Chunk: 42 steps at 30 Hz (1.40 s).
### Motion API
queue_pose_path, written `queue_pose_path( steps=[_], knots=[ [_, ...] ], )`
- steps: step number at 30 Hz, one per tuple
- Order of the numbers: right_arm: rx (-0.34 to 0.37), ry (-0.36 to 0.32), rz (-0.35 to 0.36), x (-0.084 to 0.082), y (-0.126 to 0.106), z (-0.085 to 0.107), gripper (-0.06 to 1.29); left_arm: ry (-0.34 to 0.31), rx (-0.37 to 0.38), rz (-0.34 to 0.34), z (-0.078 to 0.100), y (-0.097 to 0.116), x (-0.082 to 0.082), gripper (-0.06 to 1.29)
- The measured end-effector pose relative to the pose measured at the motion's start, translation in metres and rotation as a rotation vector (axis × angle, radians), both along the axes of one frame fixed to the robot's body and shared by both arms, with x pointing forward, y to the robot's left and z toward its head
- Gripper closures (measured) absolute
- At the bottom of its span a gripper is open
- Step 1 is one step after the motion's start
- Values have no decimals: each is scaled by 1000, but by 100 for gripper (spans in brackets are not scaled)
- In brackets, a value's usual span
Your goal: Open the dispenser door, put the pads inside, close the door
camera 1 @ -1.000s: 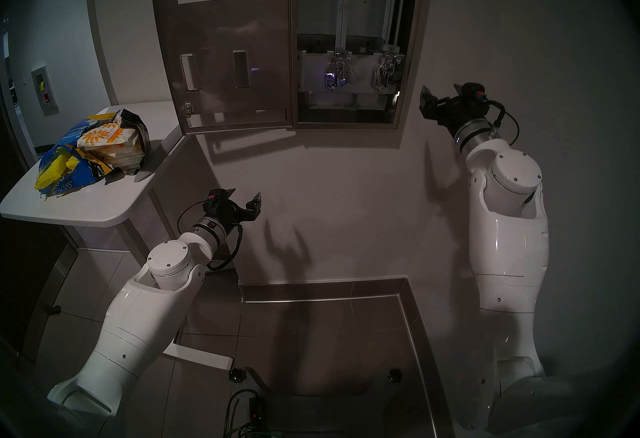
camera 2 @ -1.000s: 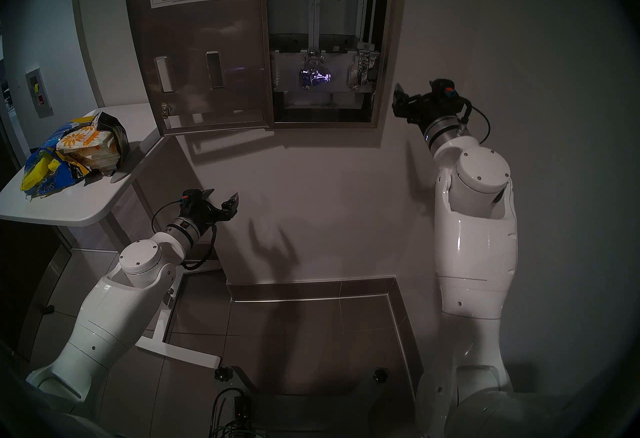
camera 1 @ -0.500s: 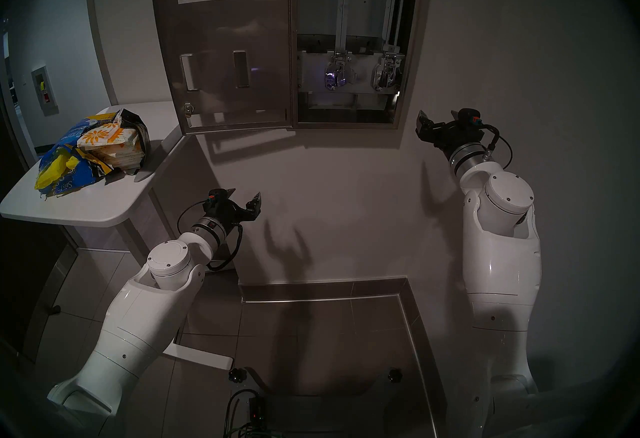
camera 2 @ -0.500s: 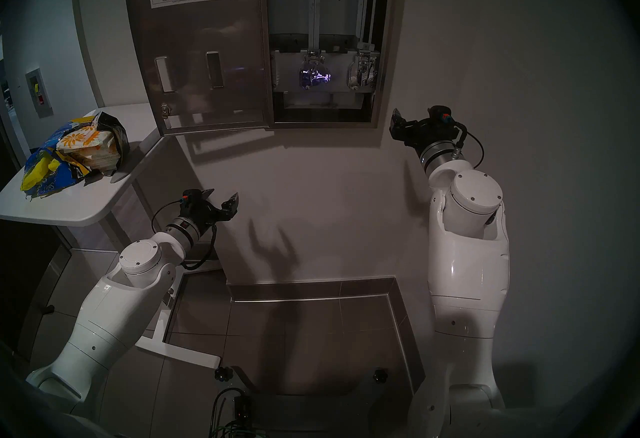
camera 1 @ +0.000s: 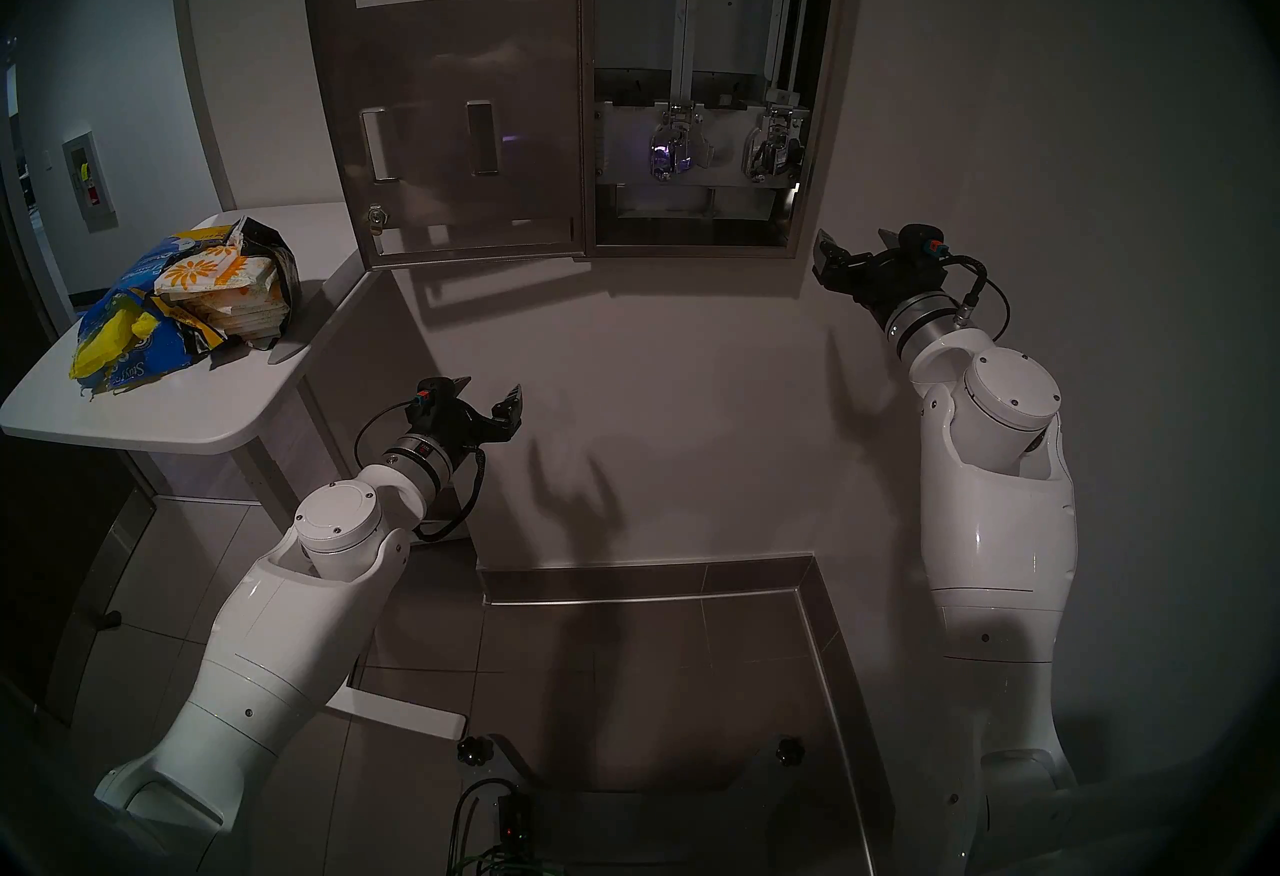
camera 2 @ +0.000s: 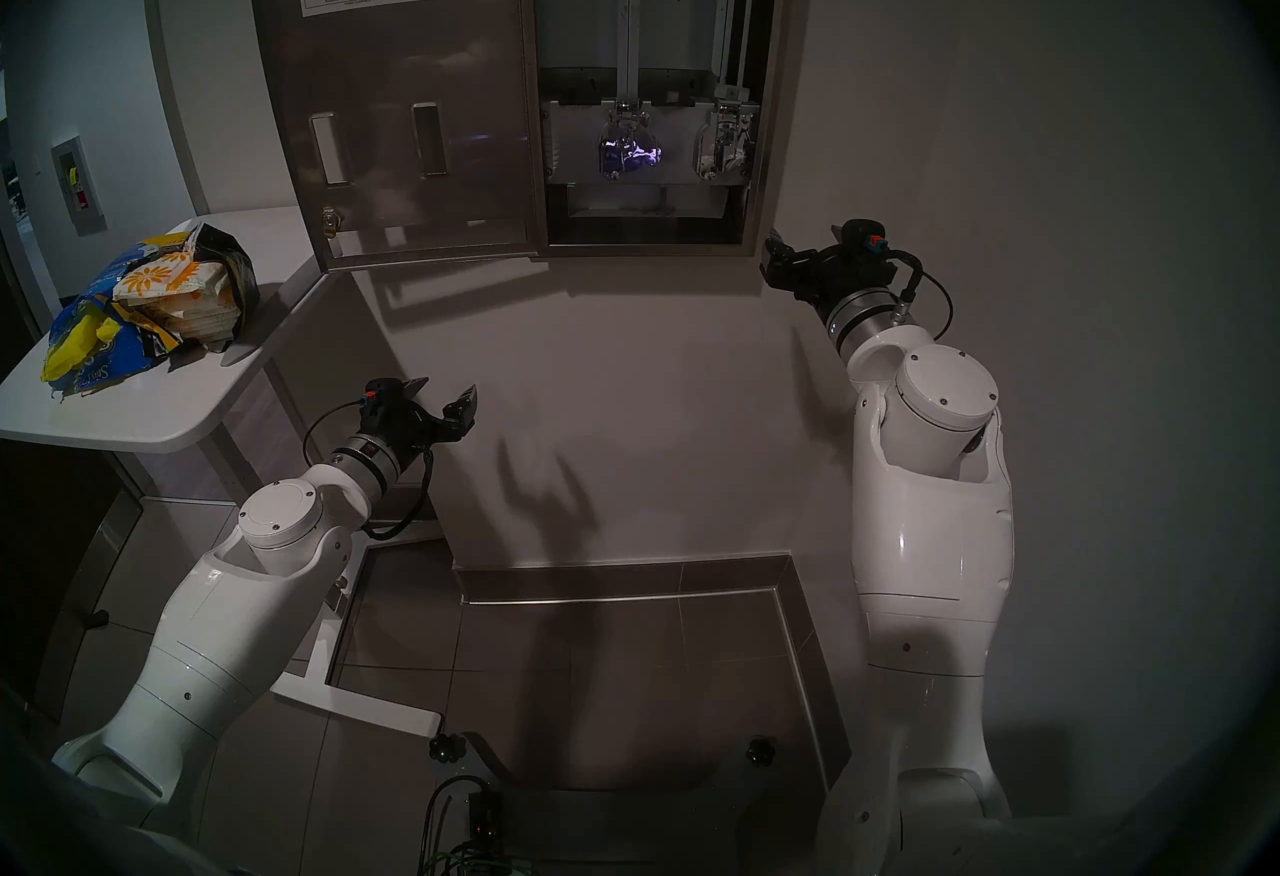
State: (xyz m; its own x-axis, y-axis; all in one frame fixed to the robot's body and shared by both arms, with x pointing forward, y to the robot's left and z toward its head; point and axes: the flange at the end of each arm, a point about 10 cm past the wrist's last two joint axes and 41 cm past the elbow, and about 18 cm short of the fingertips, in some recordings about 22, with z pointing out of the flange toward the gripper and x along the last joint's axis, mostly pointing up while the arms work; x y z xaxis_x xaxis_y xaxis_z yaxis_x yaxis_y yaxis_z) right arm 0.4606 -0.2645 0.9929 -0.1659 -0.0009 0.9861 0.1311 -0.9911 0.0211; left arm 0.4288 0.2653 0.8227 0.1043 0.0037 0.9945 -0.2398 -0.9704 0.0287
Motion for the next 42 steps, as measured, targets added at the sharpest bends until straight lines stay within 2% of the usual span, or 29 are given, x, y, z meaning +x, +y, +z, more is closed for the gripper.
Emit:
queue_pose_path(
  steps=[19,27,35,42],
  knots=[
    [5,-1,24,1,0,1,1,1,7,-5,-1,-1,0,2],
    [5,-1,23,2,-1,1,1,-15,28,-43,3,-8,2,2],
    [7,-1,20,2,-2,1,1,-85,77,-117,21,-12,9,2],
    [7,0,19,2,-2,1,1,-177,129,-186,48,-13,15,2]
  ],
)
